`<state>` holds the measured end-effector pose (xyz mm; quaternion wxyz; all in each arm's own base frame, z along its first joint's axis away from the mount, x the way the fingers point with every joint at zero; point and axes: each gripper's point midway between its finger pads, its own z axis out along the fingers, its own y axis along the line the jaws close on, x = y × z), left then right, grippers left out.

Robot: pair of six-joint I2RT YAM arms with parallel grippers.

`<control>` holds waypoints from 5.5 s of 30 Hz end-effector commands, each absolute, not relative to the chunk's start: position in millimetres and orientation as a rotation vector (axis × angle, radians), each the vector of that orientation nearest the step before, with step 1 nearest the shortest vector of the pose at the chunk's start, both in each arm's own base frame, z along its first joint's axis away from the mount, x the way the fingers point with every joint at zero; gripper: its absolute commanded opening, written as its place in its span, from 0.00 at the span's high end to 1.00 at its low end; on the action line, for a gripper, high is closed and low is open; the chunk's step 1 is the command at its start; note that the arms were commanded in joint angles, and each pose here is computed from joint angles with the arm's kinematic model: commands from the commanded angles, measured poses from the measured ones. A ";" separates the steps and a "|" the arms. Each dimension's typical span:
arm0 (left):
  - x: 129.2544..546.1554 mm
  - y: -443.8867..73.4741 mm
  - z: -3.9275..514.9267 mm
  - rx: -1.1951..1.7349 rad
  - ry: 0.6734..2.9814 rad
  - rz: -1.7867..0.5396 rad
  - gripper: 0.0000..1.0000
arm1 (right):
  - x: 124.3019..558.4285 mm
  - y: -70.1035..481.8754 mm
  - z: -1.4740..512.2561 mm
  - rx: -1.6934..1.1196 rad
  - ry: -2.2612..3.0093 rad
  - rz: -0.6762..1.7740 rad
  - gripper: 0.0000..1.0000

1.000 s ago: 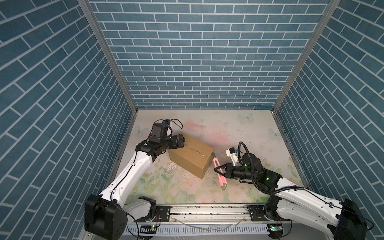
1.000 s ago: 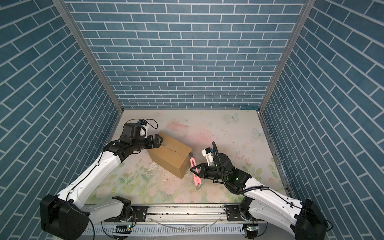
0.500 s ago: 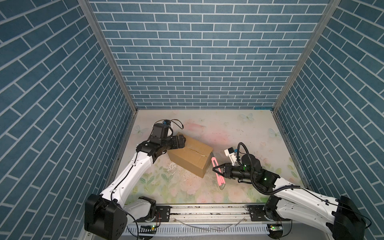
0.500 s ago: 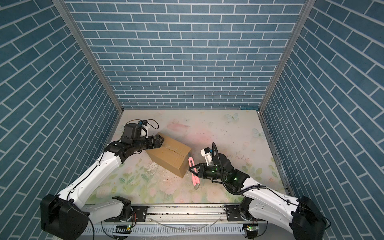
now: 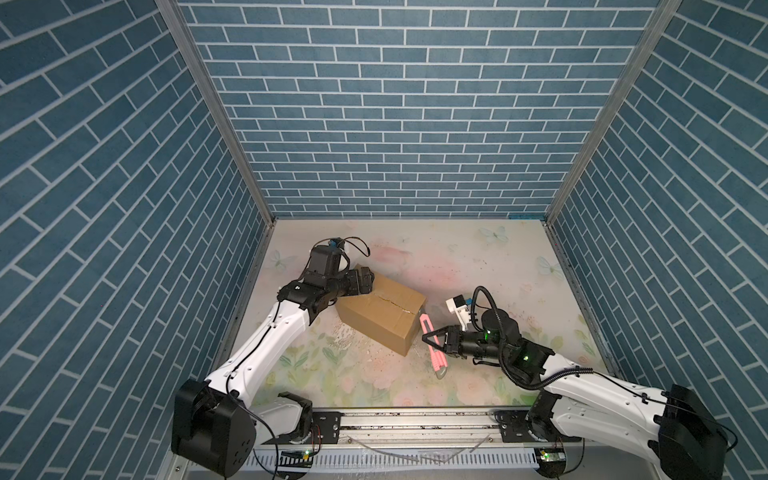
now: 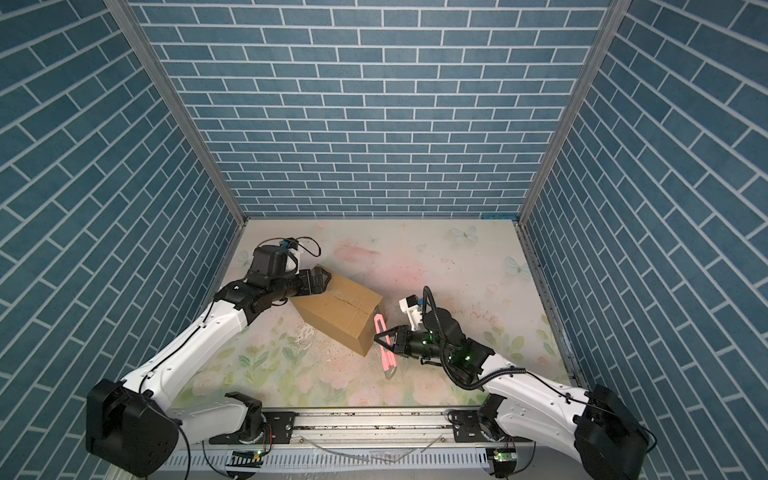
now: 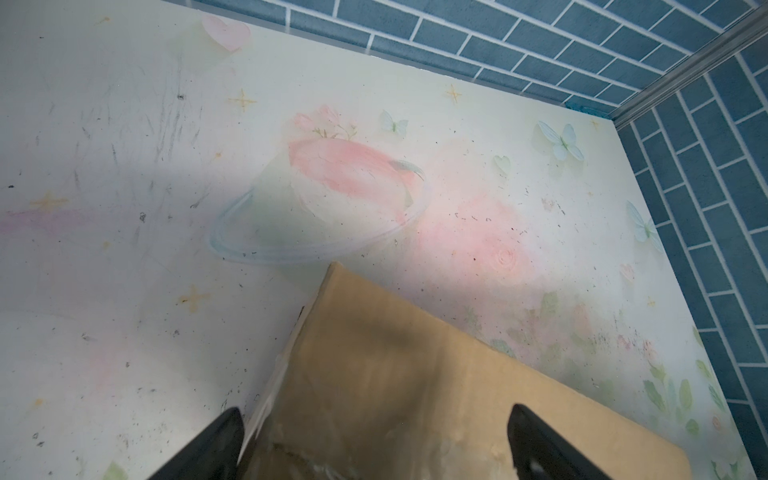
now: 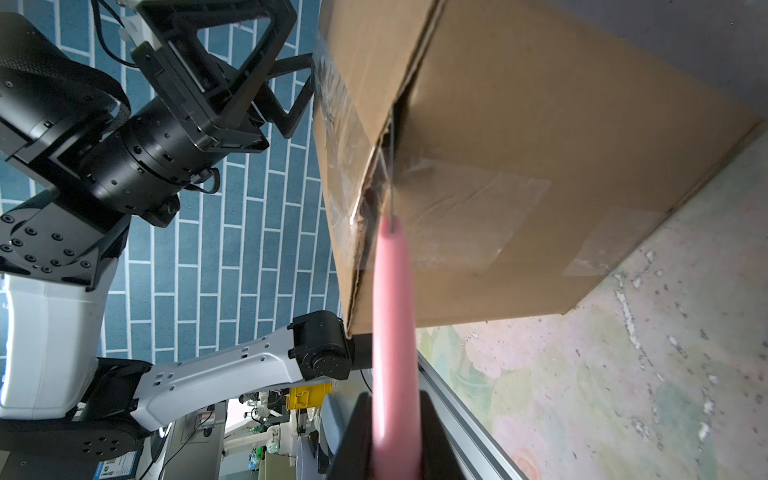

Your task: Unpack the express box

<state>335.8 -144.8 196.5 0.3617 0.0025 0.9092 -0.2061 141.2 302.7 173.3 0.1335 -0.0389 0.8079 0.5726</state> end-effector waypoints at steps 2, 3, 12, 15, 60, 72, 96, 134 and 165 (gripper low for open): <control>338.0 -155.3 197.8 0.017 2.347 -0.569 0.00 | 135.6 305.1 179.0 -0.130 2.313 1.720 1.00; 339.3 -156.2 199.5 0.019 2.346 -0.569 0.00 | 135.9 305.0 179.5 -0.130 2.311 1.719 1.00; 338.2 -151.5 218.4 0.072 2.400 -0.494 0.00 | 138.5 296.5 171.6 -0.079 2.319 1.673 1.00; 332.2 -148.1 222.0 0.092 2.443 -0.464 0.00 | 138.7 295.5 171.1 -0.077 2.322 1.665 1.00; 237.8 -221.9 197.9 -0.474 2.065 -1.004 0.00 | 137.1 309.8 180.7 -0.147 2.319 1.727 1.00; 239.1 -231.5 193.5 -0.463 2.061 -1.001 0.00 | 137.1 315.5 190.7 -0.166 2.264 1.795 1.00; 243.9 -242.2 189.3 -0.456 2.041 -1.000 0.00 | 136.4 329.9 206.5 -0.212 2.214 1.905 1.00; 250.1 -254.0 201.9 -0.424 2.021 -0.998 0.00 | 129.0 326.2 197.1 -0.267 2.293 1.846 1.00; 251.7 -268.8 202.3 -0.408 2.018 -1.032 0.00 | 130.4 334.8 199.3 -0.263 2.270 1.912 1.00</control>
